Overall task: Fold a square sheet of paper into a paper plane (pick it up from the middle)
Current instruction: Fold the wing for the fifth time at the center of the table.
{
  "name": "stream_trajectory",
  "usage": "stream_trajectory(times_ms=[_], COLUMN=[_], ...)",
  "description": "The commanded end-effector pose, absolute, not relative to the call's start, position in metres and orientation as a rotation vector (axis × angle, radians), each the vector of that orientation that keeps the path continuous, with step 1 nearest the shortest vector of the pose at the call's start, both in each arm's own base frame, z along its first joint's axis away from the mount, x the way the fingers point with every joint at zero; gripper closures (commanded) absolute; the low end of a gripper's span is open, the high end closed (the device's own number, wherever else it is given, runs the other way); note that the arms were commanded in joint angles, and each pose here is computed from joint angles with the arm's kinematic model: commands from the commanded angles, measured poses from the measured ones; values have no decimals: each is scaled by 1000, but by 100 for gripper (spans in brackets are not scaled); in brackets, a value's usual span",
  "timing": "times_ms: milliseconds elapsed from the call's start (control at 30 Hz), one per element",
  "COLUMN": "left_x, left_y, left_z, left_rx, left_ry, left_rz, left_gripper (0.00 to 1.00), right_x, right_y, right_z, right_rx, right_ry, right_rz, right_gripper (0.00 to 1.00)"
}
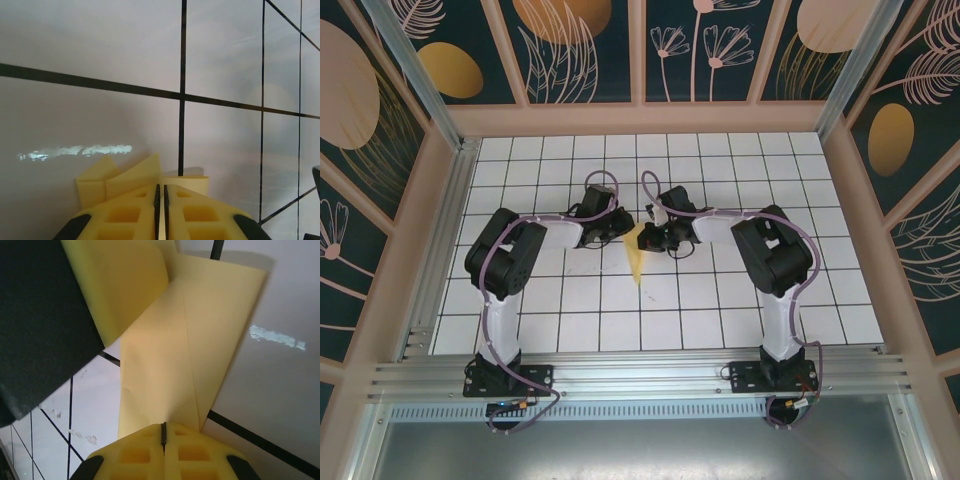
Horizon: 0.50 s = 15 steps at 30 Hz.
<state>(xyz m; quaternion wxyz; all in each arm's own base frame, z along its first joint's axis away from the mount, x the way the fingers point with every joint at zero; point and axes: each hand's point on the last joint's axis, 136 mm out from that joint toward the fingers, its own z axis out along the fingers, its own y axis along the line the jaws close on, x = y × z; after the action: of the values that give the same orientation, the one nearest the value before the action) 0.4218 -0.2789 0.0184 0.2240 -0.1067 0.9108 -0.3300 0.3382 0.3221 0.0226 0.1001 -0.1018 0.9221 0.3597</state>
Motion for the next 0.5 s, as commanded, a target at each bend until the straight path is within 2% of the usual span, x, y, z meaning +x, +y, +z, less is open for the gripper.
stream_trajectory(times_ms=[0, 167, 233, 367, 467], left_x=[414, 411, 410, 408, 408], left_y=[-257, -249, -249, -248, -250], left_z=[-16, -26, -29, -34, -35], left_rx=[-355, -368, -373, -377, -373], left_ry=[2613, 2648, 2656, 2669, 2676], left_rz=[-726, -609, -585, -553, -548], left_gripper=[88, 89, 89, 90, 90], right_x=[334, 322, 311, 284, 269], right_y=[315, 305, 299, 299, 306], right_z=[49, 65, 61, 51, 47], right_rx=[-319, -278, -244, -295, -367], right_ry=[2685, 2659, 2678, 2685, 2674], right_rz=[1041, 852, 715, 502, 422], right_gripper=[100, 100, 97, 82, 75])
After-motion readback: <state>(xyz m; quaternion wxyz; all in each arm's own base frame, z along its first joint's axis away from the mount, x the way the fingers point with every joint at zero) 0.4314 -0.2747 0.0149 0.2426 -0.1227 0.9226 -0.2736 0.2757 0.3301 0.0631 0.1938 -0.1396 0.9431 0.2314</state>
